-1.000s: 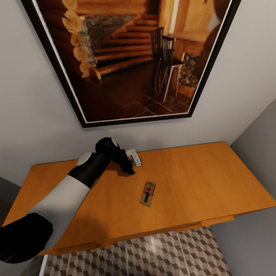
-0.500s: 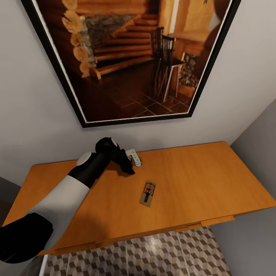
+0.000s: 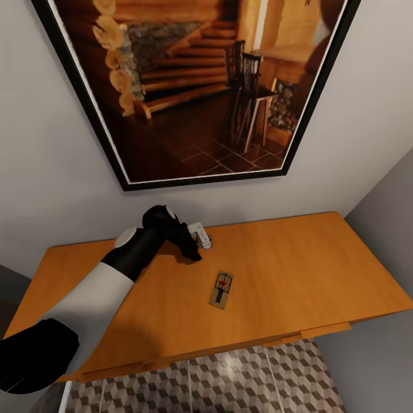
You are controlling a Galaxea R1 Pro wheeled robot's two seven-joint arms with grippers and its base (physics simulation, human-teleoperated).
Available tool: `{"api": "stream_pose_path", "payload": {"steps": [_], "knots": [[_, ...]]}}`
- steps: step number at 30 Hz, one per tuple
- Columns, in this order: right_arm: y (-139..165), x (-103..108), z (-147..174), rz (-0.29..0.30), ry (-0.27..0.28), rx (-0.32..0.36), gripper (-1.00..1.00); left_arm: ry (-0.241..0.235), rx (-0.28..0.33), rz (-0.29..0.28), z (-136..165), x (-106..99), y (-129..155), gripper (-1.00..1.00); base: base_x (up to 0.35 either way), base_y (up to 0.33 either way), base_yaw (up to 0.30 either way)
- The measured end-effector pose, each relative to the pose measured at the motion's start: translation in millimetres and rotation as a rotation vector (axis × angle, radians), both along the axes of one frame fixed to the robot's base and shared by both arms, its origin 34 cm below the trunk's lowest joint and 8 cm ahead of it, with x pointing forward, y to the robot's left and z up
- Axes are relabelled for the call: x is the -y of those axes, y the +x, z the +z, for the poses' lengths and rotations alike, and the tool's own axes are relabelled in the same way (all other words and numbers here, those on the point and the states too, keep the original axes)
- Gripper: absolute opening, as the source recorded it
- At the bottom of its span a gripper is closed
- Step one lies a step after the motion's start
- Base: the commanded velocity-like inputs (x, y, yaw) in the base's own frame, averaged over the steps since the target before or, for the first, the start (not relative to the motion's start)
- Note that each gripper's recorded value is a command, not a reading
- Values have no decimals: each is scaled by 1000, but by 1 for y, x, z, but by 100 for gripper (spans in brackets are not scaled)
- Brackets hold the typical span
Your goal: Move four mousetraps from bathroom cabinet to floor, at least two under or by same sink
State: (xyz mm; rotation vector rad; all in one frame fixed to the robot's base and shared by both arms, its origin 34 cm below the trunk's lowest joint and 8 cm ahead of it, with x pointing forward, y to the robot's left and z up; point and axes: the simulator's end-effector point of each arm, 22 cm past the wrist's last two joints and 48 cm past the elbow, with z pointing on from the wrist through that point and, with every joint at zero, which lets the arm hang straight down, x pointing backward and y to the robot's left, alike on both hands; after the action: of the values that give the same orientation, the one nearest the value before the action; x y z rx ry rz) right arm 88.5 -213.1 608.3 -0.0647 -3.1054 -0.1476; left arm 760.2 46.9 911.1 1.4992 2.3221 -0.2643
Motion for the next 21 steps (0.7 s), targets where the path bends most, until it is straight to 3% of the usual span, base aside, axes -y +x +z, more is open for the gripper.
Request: {"api": "stream_pose_path", "payload": {"steps": [21], "knots": [[0,0,0,0,0,0,100,8,1,5,-1,-6,1,100,0,0,0]]}}
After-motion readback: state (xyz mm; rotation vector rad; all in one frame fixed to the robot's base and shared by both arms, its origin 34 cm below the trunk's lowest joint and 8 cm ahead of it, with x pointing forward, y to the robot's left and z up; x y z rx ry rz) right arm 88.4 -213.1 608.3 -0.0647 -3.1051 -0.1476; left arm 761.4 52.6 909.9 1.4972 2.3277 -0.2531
